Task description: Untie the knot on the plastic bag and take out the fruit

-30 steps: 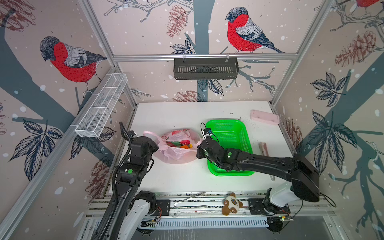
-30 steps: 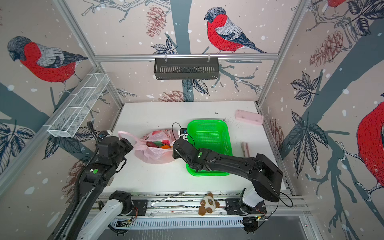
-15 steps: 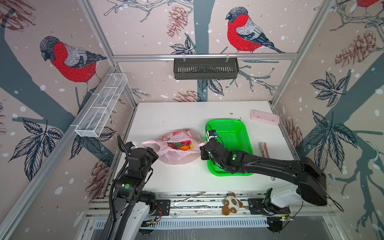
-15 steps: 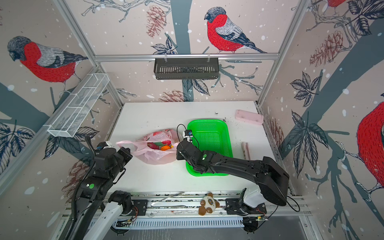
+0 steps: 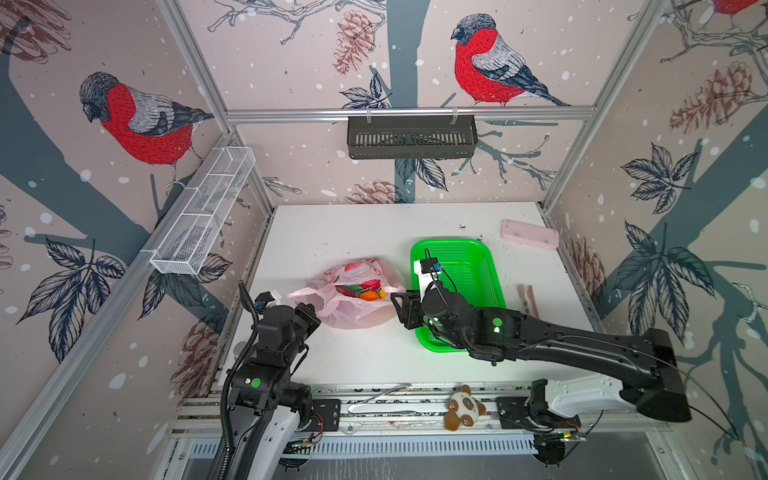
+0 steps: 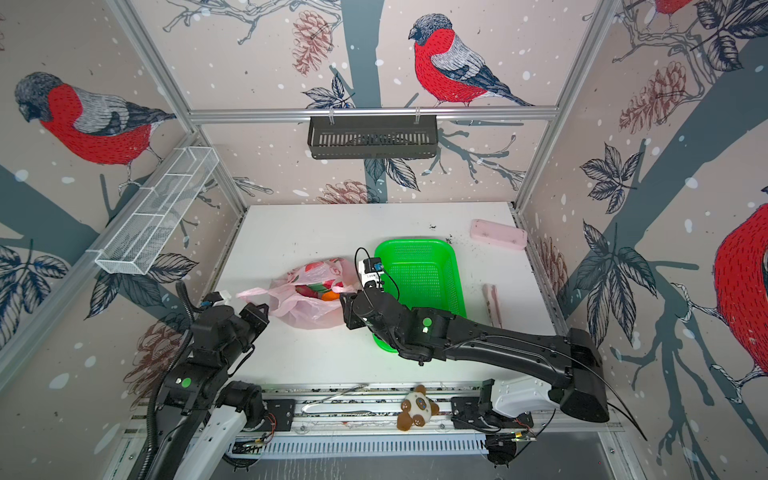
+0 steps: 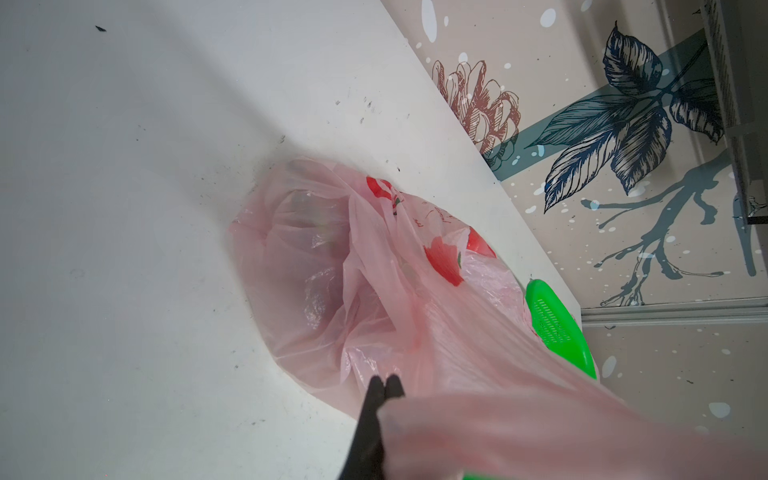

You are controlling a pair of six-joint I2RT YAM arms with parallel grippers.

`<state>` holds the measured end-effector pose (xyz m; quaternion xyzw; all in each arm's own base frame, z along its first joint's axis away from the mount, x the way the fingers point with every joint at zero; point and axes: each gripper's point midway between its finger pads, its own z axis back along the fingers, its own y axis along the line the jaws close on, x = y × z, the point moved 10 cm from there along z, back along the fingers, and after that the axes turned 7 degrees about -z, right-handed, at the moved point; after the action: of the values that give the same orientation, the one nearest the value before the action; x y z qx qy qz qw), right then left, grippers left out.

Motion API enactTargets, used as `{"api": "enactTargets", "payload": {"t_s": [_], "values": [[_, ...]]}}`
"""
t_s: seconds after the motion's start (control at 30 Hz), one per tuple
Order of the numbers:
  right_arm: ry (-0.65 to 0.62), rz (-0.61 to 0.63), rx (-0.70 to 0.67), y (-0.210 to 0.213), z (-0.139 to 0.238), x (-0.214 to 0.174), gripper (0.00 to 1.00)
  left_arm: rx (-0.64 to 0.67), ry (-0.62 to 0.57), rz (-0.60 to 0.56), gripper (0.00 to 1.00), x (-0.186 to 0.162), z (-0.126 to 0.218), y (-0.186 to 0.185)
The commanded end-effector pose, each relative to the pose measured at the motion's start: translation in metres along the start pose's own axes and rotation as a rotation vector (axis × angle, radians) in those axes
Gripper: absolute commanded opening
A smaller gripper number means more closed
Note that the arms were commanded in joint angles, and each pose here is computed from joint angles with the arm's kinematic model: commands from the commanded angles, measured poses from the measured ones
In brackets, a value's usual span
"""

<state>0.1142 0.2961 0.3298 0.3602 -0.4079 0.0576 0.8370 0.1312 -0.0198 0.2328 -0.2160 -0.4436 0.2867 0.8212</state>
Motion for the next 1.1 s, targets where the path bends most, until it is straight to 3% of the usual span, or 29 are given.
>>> {"api": "enactTargets", "payload": {"t_s": [0.0, 0.1, 0.2, 0.37, 0.53, 0.67, 0.83, 1.07], "values": [[-0.077, 0.105, -0.073, 0.012, 0.024, 0.014, 0.48, -0.041, -0.02, 0.015, 0.0, 0.002, -0.002, -0.003], [-0.137, 0.177, -0.027, 0.037, 0.04, 0.033, 0.45, -0.044, -0.024, 0.017, 0.0, 0.001, -0.003, -0.002], [-0.136, 0.249, 0.044, 0.066, 0.031, 0.05, 0.45, -0.049, -0.031, 0.019, 0.0, 0.001, -0.004, -0.003], [0.023, 0.291, 0.173, 0.095, -0.04, 0.064, 0.38, -0.052, -0.044, 0.025, 0.0, 0.002, -0.002, -0.003], [0.17, 0.272, 0.115, 0.075, -0.114, 0.044, 0.27, -0.043, -0.064, 0.03, 0.0, 0.003, 0.004, -0.001], [0.266, 0.268, 0.054, 0.056, -0.146, 0.024, 0.24, -0.037, -0.062, 0.024, 0.0, 0.003, 0.006, 0.0], [0.384, 0.255, -0.036, 0.028, -0.168, -0.005, 0.22, -0.045, -0.067, 0.028, 0.0, 0.004, 0.008, -0.002], [0.481, 0.279, -0.023, 0.008, -0.183, -0.046, 0.19, -0.08, -0.068, 0.037, 0.0, 0.008, 0.015, -0.007]]}}
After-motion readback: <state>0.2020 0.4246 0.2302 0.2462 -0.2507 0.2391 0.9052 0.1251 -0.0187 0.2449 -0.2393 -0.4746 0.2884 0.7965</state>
